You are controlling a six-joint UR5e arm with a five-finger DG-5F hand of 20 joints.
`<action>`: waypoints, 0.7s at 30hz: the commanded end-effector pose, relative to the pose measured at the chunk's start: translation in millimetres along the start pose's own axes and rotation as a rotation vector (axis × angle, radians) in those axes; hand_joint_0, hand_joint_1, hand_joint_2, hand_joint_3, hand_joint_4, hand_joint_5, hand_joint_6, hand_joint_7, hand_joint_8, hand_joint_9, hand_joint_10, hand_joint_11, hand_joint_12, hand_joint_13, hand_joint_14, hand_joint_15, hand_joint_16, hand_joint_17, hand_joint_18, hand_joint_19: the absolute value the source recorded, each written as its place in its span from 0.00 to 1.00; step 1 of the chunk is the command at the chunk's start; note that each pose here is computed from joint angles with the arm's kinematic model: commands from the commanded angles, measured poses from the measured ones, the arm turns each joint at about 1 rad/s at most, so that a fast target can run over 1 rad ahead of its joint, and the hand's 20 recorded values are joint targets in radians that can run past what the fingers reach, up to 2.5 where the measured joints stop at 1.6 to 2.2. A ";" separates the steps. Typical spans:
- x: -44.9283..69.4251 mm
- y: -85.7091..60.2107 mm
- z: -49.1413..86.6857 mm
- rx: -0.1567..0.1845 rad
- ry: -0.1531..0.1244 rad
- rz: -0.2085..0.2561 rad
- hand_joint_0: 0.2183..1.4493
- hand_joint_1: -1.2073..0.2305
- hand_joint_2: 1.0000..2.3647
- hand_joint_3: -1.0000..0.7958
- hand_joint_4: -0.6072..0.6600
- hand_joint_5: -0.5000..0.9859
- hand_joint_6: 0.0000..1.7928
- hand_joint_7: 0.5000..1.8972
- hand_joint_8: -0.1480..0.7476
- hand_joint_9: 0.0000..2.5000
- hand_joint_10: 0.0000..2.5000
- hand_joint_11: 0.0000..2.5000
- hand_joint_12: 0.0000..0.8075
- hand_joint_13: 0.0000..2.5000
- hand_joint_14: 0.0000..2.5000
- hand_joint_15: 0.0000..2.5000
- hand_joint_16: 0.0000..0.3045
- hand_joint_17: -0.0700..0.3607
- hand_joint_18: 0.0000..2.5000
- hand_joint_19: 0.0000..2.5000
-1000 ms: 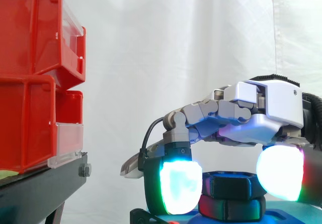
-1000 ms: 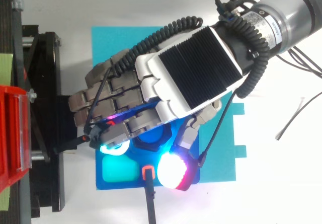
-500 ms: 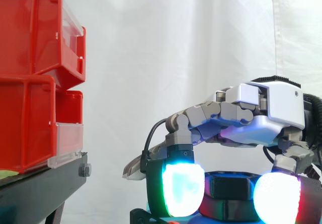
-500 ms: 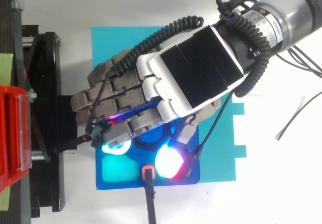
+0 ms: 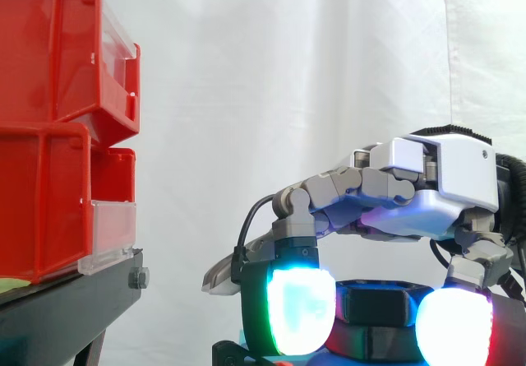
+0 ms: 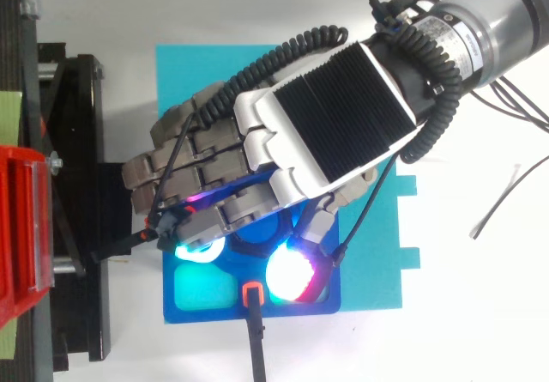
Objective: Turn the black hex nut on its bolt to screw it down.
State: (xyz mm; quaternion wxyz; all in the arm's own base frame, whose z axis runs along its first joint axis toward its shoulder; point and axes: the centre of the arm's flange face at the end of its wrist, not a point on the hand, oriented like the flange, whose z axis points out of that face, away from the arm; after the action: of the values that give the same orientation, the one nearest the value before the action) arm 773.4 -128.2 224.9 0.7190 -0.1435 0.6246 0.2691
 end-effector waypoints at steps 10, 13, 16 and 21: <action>-1.1 -0.7 -0.3 -0.006 -0.004 -0.004 0.23 0.37 0.00 0.28 0.62 0.28 0.28 0.53 0.43 0.21 0.00 0.08 0.42 0.21 0.00 0.05 0.18 0.45 0.18 0.21; -0.4 -0.6 -0.7 -0.006 -0.002 -0.003 0.25 0.37 0.00 0.32 0.60 0.29 0.28 0.58 0.42 0.21 0.00 0.08 0.41 0.20 0.00 0.06 0.17 0.44 0.17 0.22; -1.1 -0.7 -0.3 -0.006 -0.004 -0.004 0.26 0.37 0.01 0.35 0.59 0.29 0.28 0.59 0.42 0.21 0.00 0.08 0.40 0.20 0.00 0.06 0.17 0.43 0.17 0.22; -1.1 -0.7 -0.3 -0.006 -0.004 -0.004 0.26 0.37 0.01 0.40 0.59 0.29 0.28 0.61 0.42 0.21 0.00 0.08 0.40 0.20 0.00 0.06 0.17 0.43 0.17 0.21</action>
State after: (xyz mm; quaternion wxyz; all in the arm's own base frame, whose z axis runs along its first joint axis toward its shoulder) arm 773.3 -129.1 225.5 0.7200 -0.1466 0.6224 0.2698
